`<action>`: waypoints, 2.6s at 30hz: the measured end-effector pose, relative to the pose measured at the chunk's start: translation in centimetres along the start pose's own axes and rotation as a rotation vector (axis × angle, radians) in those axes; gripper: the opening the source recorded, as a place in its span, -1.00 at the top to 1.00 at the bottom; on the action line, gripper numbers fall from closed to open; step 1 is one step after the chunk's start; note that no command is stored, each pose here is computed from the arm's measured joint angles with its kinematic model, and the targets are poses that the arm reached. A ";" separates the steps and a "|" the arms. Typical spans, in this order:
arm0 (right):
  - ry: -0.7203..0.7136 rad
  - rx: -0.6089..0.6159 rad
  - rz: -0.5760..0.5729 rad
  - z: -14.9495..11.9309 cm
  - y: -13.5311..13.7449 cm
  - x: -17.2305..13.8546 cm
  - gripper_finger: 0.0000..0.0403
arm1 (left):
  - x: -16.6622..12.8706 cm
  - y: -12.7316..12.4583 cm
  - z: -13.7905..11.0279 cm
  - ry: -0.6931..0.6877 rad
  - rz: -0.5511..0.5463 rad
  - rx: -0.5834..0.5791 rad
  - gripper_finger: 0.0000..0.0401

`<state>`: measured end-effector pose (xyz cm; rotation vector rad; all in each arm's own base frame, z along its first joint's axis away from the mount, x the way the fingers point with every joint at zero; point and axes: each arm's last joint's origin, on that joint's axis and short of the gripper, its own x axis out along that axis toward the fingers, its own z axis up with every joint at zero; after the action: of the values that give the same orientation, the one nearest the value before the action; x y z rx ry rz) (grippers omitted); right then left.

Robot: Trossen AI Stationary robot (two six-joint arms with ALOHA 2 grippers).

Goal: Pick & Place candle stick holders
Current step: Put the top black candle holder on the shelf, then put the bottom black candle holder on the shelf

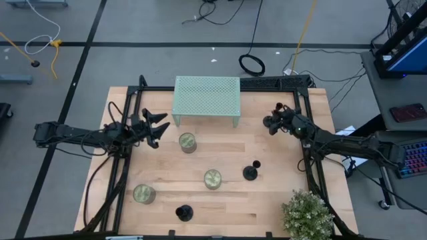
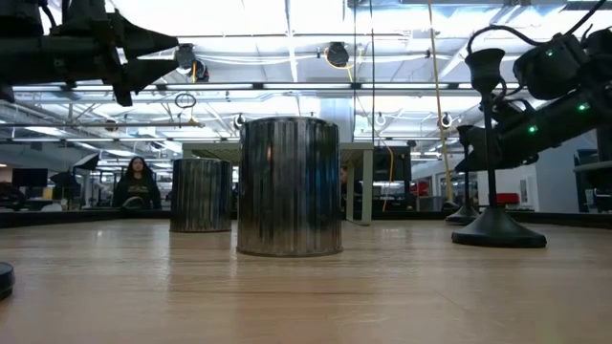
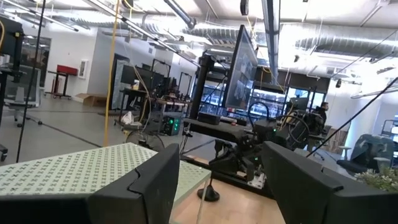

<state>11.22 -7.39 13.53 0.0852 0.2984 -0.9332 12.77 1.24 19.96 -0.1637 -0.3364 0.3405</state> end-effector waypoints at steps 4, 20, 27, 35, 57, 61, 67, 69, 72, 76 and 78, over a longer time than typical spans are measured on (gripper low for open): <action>-0.034 0.028 0.000 0.4 0.0 0.0 0.92 | 0.0 0.0 -0.3 0.028 0.004 -0.026 -0.17; -0.368 -0.043 0.342 14.9 2.3 -0.1 0.96 | 0.0 0.1 -0.5 0.047 0.009 -0.056 -0.17; -0.289 -0.158 0.352 19.9 5.4 5.5 0.95 | 0.0 0.1 -0.1 0.012 0.028 -0.065 -0.17; -0.171 -0.201 0.310 22.2 7.6 13.5 0.95 | 0.0 0.1 -0.3 0.032 0.026 -0.066 -0.17; -0.047 -0.088 0.217 20.6 5.0 18.2 0.70 | 0.0 0.2 -0.9 0.090 0.033 -0.087 -0.17; -0.046 -0.088 0.217 20.6 5.0 18.2 0.56 | 0.0 0.2 -0.9 0.092 0.034 -0.088 -0.17; -0.047 -0.098 0.216 20.6 5.0 18.2 0.30 | 0.0 0.2 -1.0 0.095 0.034 -0.087 -0.17; -0.046 -0.099 0.213 20.6 4.9 18.2 0.21 | 0.0 0.2 -1.0 0.095 0.034 -0.087 -0.17; -0.045 -0.123 0.212 20.6 4.9 18.2 0.06 | 0.0 0.2 -1.0 0.096 0.032 -0.087 -0.17; -0.056 -0.142 0.215 21.4 4.8 17.1 -0.09 | -0.1 0.0 -1.0 0.108 -0.032 -0.070 -0.17; -0.054 -0.145 0.217 21.9 4.7 16.3 -0.15 | -0.1 -0.1 -1.0 0.114 -0.063 -0.069 -0.17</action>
<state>28.76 -21.65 29.51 -0.0402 0.2990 -0.6954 13.11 1.02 19.00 -0.2385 -0.2405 0.2562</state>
